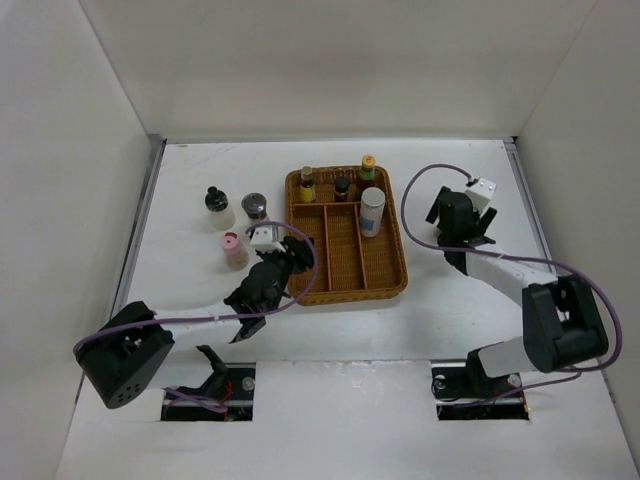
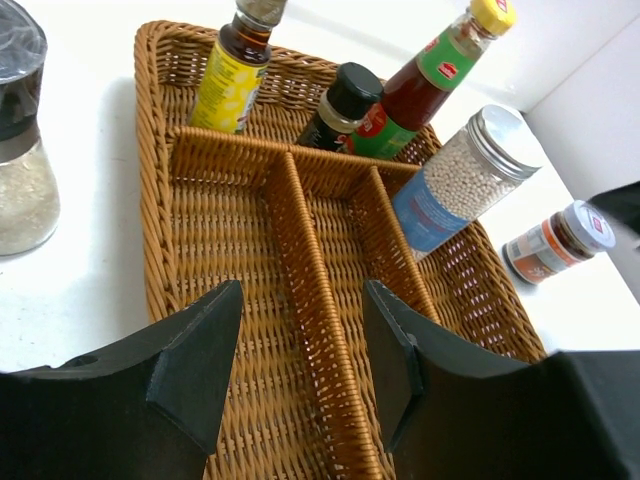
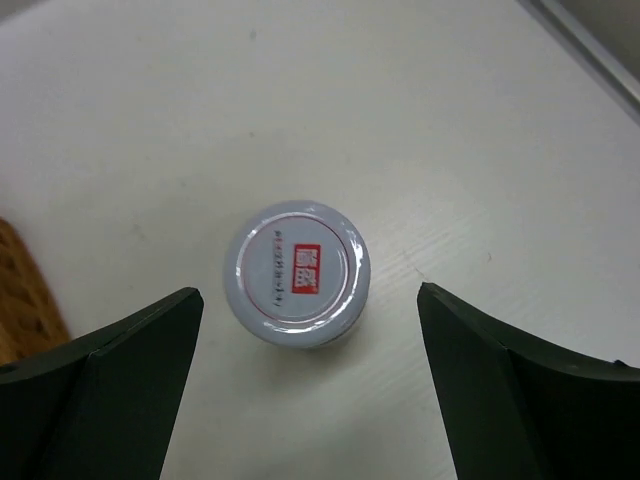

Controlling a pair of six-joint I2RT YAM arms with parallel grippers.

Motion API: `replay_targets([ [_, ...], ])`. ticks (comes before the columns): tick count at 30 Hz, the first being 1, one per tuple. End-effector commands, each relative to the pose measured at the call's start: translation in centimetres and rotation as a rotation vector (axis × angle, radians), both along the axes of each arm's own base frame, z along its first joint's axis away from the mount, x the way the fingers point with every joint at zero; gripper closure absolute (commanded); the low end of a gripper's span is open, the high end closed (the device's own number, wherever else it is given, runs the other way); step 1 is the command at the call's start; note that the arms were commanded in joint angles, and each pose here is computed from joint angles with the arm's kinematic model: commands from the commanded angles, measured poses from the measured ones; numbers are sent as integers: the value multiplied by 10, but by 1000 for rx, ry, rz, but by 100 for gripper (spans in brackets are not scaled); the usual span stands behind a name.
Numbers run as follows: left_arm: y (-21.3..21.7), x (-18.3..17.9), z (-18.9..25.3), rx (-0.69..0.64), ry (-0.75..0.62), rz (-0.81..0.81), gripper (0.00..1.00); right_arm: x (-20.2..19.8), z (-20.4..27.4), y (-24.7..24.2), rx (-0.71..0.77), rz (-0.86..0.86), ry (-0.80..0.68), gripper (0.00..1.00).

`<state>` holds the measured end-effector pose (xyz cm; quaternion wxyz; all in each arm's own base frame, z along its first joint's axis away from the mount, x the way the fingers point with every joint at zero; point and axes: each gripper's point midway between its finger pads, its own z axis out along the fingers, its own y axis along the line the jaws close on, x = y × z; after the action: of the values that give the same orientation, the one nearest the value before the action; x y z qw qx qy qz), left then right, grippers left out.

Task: Organize the condiment bottles

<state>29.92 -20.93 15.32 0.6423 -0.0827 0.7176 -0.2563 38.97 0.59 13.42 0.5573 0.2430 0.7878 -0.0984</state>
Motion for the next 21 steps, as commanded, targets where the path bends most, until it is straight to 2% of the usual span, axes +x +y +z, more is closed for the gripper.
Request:
replay_targets([
  [1, -6, 3, 30, -82, -66, -5, 51, 16, 5, -3, -1, -27, 2, 5],
  [7, -7, 3, 28, -76, -62, -10, 51, 37, -13, -1, 25, 3, 27, 10],
  [11, -8, 3, 29, -76, -63, -11, 51, 42, -7, -5, 20, -14, -16, 27],
  [14, -8, 3, 27, -73, -60, -11, 51, 46, -2, -6, 21, -4, -39, 46],
  [16, -6, 4, 28, -73, -63, -4, 51, 40, 7, -6, 31, -11, -68, 52],
  [21, -7, 2, 30, -75, -66, -10, 51, -1, 71, 25, 34, 60, -212, 52],
])
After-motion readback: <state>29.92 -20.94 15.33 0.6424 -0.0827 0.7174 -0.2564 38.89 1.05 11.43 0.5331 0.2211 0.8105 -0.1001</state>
